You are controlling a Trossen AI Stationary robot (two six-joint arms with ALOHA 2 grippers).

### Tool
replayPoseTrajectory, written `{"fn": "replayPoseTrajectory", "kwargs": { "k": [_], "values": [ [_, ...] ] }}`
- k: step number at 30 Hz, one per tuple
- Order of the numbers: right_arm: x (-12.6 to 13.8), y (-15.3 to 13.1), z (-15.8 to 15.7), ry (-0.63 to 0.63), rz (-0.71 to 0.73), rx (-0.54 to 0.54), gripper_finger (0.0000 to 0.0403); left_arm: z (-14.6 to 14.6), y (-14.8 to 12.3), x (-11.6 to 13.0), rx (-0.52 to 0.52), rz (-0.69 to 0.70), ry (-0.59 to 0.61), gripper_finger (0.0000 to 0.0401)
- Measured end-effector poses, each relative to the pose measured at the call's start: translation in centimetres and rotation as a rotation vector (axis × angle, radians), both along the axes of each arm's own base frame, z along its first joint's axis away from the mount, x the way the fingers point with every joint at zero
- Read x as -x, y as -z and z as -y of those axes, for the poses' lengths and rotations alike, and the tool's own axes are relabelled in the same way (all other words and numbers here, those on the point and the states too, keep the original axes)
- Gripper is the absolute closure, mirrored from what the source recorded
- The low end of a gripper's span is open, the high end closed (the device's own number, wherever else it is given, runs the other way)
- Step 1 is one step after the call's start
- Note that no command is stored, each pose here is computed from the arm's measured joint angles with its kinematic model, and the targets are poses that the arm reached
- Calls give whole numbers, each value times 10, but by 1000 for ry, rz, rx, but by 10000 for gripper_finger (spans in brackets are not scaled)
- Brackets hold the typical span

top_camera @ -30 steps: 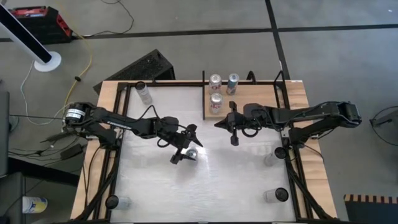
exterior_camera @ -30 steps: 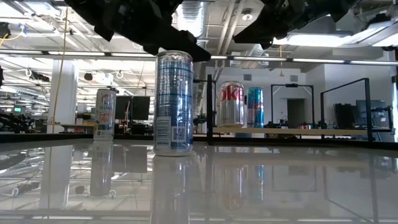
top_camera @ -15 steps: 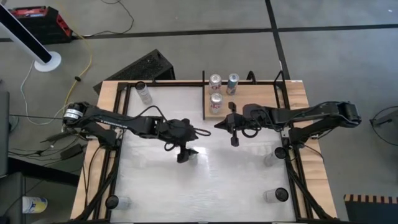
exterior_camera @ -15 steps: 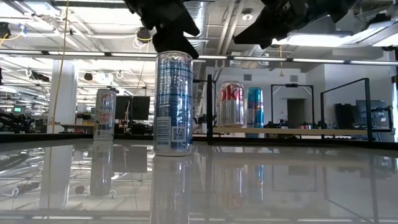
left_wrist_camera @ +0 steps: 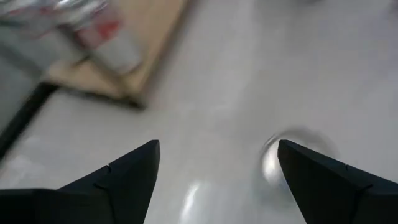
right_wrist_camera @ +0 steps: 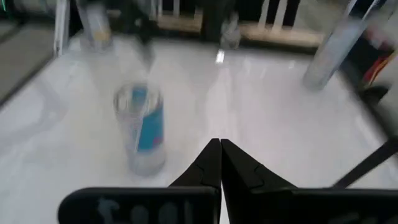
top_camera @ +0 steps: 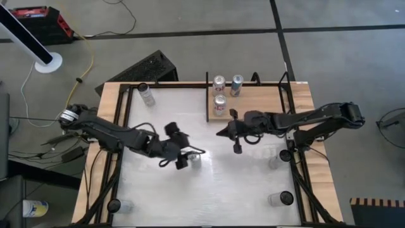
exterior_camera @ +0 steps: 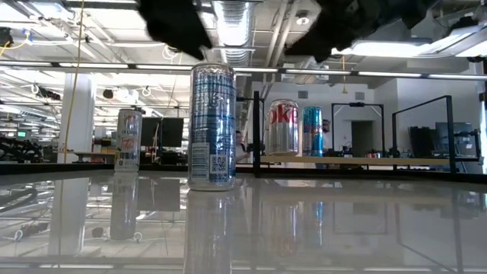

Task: Place canned beverage on shelf
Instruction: Put the blue soda can aligned with the other blue soda can on the shelf

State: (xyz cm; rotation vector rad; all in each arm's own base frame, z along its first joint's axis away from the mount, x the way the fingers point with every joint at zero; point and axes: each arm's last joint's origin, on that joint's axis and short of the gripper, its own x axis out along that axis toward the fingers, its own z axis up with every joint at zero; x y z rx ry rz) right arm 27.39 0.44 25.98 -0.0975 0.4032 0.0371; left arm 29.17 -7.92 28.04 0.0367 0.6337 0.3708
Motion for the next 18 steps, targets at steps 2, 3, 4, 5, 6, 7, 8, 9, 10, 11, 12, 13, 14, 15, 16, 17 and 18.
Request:
{"fn": "replayPoseTrajectory", "kwargs": {
  "k": [2, 3, 4, 5, 6, 7, 8, 9, 10, 11, 12, 13, 14, 15, 16, 17, 18],
  "values": [
    [-5, 10, -4, -3, -43, -22, 377, 4, 4, 10, -18, -49, -48, 89],
    [-10, 15, -7, -8, -49, -30, 377, 6, 8, 15, -18, -71, -62, 89],
    [-14, 21, -9, -12, -68, -36, 377, 7, 15, 19, -17, -93, -70, 89],
    [-18, 29, -11, -18, -97, -36, 377, 8, 22, 22, -13, -106, -73, 89],
    [-23, 39, -14, -27, -123, -34, 377, 9, 29, 24, -7, -115, -70, 89],
    [-28, 47, -17, -35, -134, -34, 377, 10, 37, 26, 3, -126, -65, 89],
    [-32, 54, -20, -42, -140, -33, 377, 10, 45, 29, 16, -139, -62, 90],
    [-35, 59, -22, -47, -141, -34, 377, 10, 52, 31, 32, -145, -58, 92],
    [-38, 63, -24, -49, -137, -40, 377, 10, 58, 32, 54, -141, -52, 95],
    [-41, 67, -25, -49, -134, -50, 377, 10, 64, 33, 74, -139, -43, 99],
    [-45, 71, -26, -46, -130, -60, 377, 10, 70, 34, 87, -139, -35, 106],
    [-47, 76, -28, -45, -138, -70, 377, 10, 76, 35, 98, -136, -24, 113],
    [-48, 81, -28, -42, -155, -78, 377, 10, 80, 35, 115, -125, -7, 122],
    [-50, 86, -29, -44, -160, -86, 377, 10, 83, 35, 130, -112, 17, 134],
    [-52, 89, -29, -56, -159, -96, 377, 10, 86, 35, 146, -105, 42, 146],
    [-53, 92, -30, -72, -164, -109, 377, 9, 90, 35, 159, -106, 74, 160],
    [-55, 95, -30, -83, -160, -124, 377, 9, 93, 35, 174, -105, 109, 176]
  ]
}}
